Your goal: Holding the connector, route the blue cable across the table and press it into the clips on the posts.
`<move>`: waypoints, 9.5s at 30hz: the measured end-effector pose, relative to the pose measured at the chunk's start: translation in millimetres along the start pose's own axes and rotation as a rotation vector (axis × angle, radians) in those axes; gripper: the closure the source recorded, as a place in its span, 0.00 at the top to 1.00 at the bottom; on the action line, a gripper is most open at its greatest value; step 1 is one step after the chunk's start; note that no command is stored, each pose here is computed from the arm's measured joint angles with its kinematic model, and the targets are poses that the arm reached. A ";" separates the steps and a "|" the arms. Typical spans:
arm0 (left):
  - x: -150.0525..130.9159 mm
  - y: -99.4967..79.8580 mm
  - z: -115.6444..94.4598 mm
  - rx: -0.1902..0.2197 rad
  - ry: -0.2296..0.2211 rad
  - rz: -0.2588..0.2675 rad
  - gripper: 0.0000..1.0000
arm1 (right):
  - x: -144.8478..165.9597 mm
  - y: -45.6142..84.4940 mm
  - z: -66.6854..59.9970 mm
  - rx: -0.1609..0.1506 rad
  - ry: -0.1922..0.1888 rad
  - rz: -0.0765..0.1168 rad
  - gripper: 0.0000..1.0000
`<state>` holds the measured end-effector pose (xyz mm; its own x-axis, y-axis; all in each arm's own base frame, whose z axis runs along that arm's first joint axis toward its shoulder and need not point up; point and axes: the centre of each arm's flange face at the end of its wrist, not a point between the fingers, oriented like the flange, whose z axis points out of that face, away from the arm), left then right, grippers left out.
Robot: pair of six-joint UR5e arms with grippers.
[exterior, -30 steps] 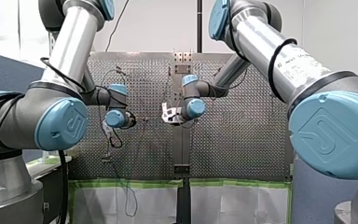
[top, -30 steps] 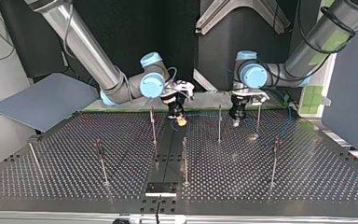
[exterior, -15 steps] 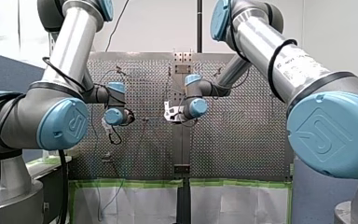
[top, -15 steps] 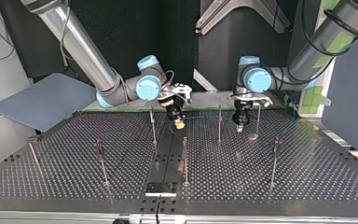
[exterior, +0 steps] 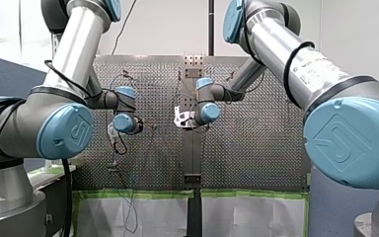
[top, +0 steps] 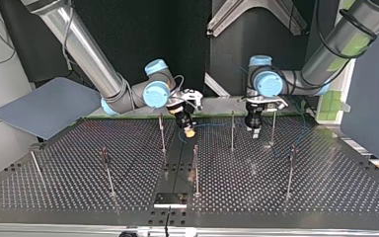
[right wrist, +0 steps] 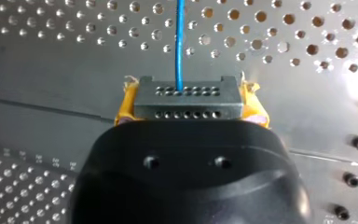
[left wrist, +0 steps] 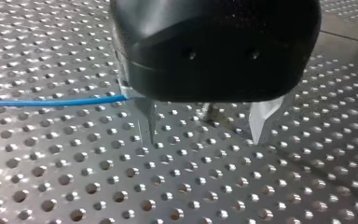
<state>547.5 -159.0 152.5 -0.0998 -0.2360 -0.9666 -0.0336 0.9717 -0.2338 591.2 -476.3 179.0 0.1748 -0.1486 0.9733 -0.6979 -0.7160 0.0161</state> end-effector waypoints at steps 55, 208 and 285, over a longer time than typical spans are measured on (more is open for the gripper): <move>-7.8 -95.1 -117.9 0.104 0.079 0.083 0.99 | -1.6 22.8 -0.4 -0.036 -0.021 0.040 0.00; -193.2 -193.3 -109.4 0.203 -0.181 -0.058 0.00 | 230.3 62.3 -162.3 0.019 0.129 0.166 0.00; -201.3 -164.5 -43.6 0.289 -0.218 -0.090 0.00 | 226.1 95.3 -149.6 0.042 0.141 0.156 0.00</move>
<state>529.7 -271.7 390.1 0.1055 -0.3438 -0.9331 0.2531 0.9167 -0.3091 460.3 -476.1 434.8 -0.0335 -0.1653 0.9857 -0.6786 -0.7203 -0.1439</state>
